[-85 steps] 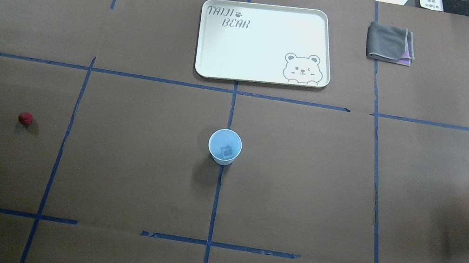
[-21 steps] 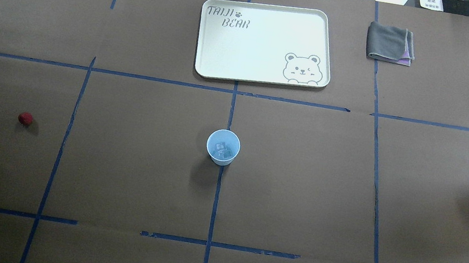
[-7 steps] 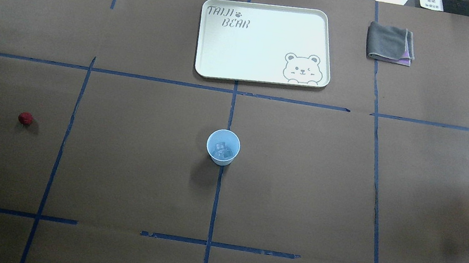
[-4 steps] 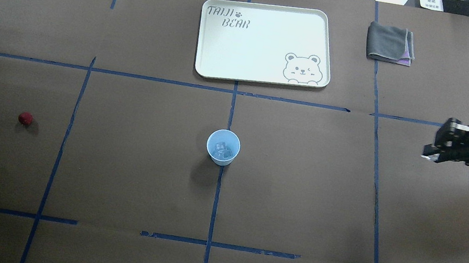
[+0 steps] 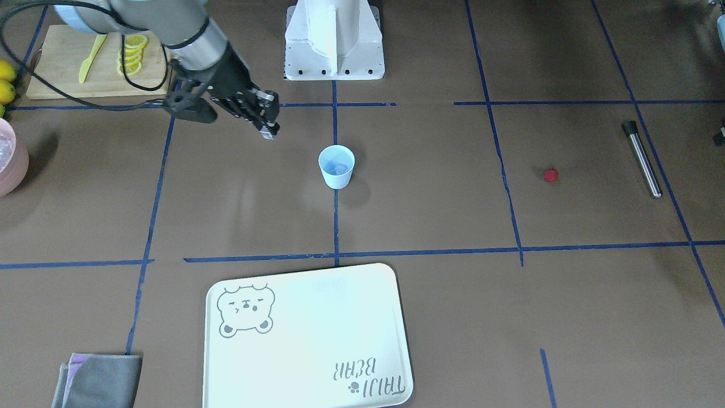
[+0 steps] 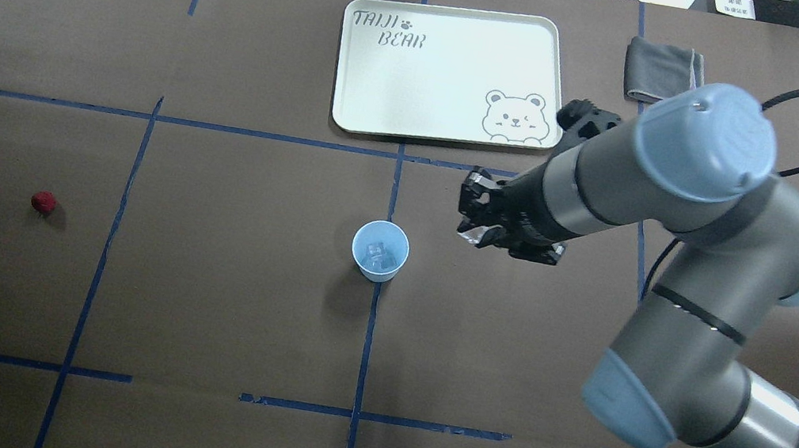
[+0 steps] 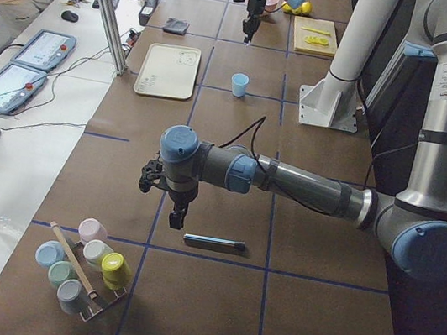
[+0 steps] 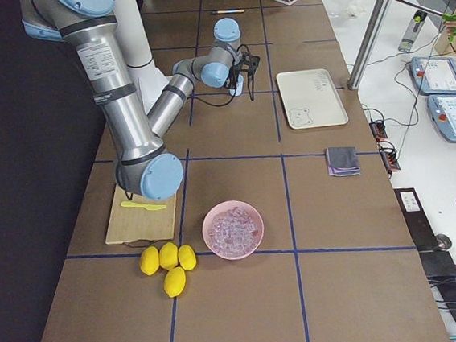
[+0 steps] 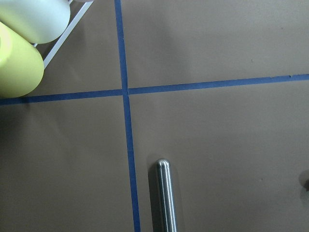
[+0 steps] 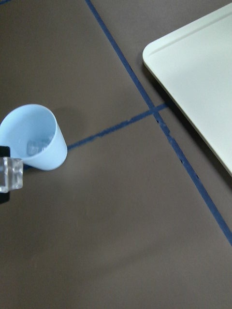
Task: Mash ice and strawberries in cup
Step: 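Carry the ice cube over the blue cup and release it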
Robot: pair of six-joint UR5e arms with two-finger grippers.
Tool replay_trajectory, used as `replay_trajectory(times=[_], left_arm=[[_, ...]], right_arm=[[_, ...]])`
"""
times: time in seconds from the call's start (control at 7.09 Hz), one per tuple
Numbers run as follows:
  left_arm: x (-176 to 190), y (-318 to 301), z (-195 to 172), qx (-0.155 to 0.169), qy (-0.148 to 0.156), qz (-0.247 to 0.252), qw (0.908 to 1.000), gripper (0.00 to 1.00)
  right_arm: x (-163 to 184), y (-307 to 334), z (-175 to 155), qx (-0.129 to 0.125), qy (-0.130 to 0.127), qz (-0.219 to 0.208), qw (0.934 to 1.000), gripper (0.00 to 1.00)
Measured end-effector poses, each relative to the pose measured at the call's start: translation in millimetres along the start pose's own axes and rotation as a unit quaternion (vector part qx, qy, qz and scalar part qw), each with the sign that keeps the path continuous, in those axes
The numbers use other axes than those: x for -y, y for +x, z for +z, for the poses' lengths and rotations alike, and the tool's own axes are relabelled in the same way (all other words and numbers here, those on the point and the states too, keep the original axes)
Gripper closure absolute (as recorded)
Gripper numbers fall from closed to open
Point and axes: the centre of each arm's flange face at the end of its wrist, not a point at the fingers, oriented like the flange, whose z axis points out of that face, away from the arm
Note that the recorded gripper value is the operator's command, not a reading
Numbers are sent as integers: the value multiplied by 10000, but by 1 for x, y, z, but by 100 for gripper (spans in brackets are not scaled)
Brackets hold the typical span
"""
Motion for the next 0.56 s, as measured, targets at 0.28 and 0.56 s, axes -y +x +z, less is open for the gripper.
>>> replay_trajectory(times=[0.28, 0.56], left_arm=[[0, 0, 1, 3, -5, 0, 10000, 0], [0, 0, 1, 4, -3, 2, 10000, 0]], right_arm=[[-28, -55, 49, -54, 247, 168, 9995, 97], [-40, -62, 75, -188, 317, 166, 9992, 53]])
